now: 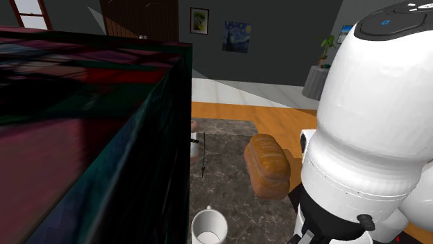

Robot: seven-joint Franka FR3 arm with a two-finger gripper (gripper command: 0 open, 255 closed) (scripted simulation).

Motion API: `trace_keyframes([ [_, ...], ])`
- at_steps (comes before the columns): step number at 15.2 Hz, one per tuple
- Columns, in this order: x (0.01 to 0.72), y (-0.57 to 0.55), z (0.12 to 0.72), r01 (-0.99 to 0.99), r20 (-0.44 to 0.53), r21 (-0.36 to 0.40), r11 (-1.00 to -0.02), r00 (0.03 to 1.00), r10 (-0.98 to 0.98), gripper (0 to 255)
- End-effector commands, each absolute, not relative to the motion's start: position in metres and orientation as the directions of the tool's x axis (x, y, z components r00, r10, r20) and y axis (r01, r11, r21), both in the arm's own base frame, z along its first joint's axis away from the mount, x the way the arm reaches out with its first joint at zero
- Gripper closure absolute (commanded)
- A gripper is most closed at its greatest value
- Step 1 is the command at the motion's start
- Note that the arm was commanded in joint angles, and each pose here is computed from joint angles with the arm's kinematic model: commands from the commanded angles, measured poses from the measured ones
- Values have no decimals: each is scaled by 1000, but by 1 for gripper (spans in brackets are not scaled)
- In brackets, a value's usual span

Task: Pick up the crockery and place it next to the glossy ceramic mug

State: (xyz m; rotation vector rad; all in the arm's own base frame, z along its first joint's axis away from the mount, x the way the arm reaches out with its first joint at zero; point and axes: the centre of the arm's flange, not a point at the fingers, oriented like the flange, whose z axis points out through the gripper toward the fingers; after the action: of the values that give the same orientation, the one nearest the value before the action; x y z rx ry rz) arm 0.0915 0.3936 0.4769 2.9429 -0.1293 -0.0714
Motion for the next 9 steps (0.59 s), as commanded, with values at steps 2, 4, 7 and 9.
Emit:
trace_keyframes([
  [2,91,394,461,-82,-39,195,-977,995,-91,255],
  [4,91,394,450,-82,-39,195,-977,995,-91,255],
  [7,91,394,434,-82,-39,195,-977,995,-91,255],
  [9,91,394,424,-82,-39,195,-977,995,-91,255],
])
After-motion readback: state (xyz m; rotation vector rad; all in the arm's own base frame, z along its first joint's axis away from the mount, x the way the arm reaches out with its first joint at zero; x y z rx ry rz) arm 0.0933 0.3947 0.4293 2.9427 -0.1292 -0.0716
